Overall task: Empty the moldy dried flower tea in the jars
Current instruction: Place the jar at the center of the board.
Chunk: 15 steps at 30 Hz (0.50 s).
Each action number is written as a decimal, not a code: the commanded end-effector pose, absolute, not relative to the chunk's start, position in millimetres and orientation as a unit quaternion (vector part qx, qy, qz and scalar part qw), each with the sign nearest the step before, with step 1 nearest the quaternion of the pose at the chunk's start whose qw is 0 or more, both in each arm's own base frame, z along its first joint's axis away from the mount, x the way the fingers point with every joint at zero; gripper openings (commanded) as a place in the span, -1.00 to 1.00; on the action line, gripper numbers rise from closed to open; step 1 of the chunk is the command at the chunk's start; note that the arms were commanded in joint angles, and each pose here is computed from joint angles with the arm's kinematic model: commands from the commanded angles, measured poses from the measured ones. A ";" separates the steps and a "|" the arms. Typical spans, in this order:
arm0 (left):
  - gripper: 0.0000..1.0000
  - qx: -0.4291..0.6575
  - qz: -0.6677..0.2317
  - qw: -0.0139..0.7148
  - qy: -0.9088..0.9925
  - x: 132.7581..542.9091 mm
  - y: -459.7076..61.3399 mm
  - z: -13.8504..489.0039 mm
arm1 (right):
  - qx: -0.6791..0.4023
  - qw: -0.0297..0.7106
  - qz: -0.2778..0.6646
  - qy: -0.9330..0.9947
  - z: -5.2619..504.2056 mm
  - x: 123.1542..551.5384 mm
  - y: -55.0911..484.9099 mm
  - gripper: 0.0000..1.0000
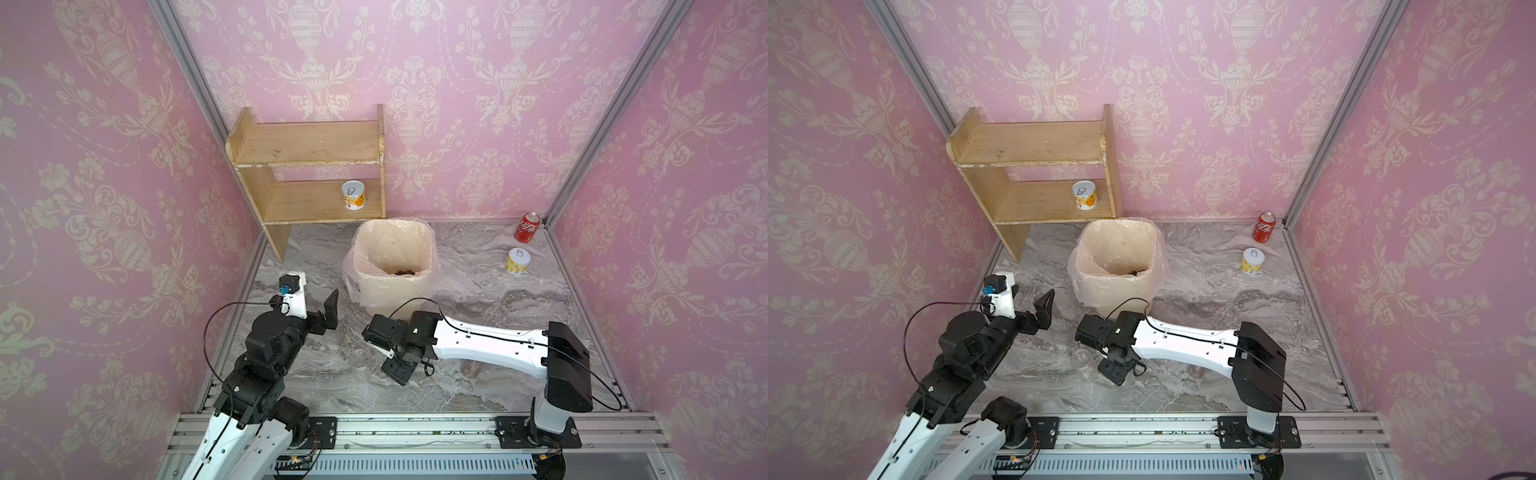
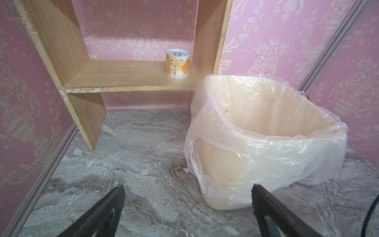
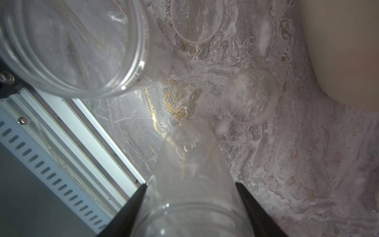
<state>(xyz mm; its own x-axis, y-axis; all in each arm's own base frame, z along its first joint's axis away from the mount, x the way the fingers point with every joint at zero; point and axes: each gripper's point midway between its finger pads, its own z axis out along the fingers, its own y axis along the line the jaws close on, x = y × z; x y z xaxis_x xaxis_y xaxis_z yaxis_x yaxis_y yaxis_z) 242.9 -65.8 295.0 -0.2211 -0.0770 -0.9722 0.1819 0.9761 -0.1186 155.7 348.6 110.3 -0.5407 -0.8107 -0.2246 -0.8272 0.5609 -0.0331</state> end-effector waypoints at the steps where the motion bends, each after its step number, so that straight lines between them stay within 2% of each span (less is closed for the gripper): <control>1: 0.99 0.023 -0.101 0.617 0.780 244.5 -63.1 288.4 | -0.449 0.116 0.027 0.885 100.9 165.4 347.8 0.20; 15: 0.99 0.022 -0.106 0.614 0.782 246.2 -65.1 288.1 | -0.439 0.109 0.030 0.891 85.6 173.3 350.0 0.25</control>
